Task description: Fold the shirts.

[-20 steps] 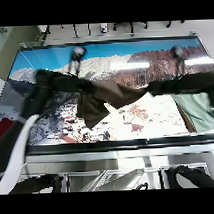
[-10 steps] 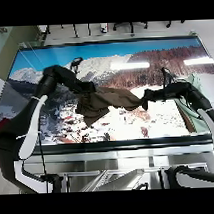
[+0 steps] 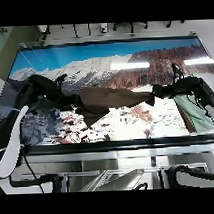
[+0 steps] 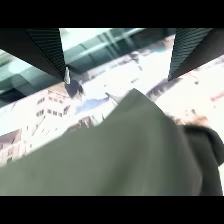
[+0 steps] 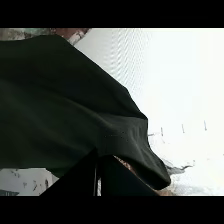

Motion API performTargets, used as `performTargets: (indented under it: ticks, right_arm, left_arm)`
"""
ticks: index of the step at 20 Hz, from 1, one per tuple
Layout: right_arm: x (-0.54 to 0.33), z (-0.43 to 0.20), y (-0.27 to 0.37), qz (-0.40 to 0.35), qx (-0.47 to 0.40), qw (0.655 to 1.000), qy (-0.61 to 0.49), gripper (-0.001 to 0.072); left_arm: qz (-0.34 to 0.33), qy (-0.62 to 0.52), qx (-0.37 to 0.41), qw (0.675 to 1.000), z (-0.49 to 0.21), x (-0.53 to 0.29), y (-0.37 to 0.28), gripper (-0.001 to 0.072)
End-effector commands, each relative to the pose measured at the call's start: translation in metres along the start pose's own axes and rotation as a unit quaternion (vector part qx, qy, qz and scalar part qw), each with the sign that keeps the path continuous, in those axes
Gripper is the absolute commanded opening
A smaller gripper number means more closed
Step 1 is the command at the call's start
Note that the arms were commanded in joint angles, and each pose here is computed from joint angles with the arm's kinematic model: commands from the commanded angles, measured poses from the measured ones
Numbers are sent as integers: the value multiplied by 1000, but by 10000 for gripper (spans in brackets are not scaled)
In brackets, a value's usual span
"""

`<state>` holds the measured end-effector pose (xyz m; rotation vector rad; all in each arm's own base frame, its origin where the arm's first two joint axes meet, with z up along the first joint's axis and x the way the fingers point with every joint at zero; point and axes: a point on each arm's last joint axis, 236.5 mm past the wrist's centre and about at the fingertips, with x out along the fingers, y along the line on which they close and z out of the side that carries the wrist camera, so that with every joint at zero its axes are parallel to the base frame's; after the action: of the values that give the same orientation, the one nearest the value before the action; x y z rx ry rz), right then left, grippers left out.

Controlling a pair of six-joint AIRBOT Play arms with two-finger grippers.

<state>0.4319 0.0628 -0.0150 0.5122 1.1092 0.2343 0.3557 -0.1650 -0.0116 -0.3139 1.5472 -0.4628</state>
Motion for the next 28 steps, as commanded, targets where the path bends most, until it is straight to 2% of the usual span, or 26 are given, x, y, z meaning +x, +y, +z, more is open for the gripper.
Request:
performTargets:
  ticks: [1,4,9,12,13,15,16,19,20,21,25,26,28]
  right_arm:
    - [-1,-1,0,1,2,1000,2,17]
    - [-1,-1,0,1,1,1000,4,16]
    - [-1,-1,0,2,2,1000,4,17]
    - [-1,-1,0,2,2,1000,3,17]
    - [-1,-1,0,2,2,1000,4,17]
    - [-1,-1,1,2,2,1000,4,17]
    - [-1,-1,0,2,2,1000,4,16]
    - [-1,-1,0,2,2,1000,4,17]
    - [-1,-1,0,2,2,1000,4,17]
    - [-1,-1,1,2,2,1000,4,17]
    - [0,-1,1,3,2,1000,4,17]
    - [-1,-1,1,3,2,1000,4,16]
    - [-2,0,7,15,10,1000,2,16]
  left_arm:
    - [-9,-23,-22,999,-26,35,-2,710]
    - [-5,-14,-24,1000,-38,49,-1,710]
    - [-5,-94,-32,995,-4,59,1,710]
    - [0,-88,-42,995,6,74,8,709]
    - [1,-71,-42,997,3,83,9,656]
    - [3,-54,-44,998,3,92,12,439]
    - [1,-55,-42,998,5,90,10,371]
    - [-3,-74,-26,997,20,71,0,354]
    - [-3,-86,-23,996,24,66,-2,308]
    - [1,-92,-22,996,25,64,0,102]
    - [18,-84,-37,996,12,81,21,93]
    - [20,-91,-43,995,13,83,27,18]
    - [18,-115,-37,992,21,72,22,17]
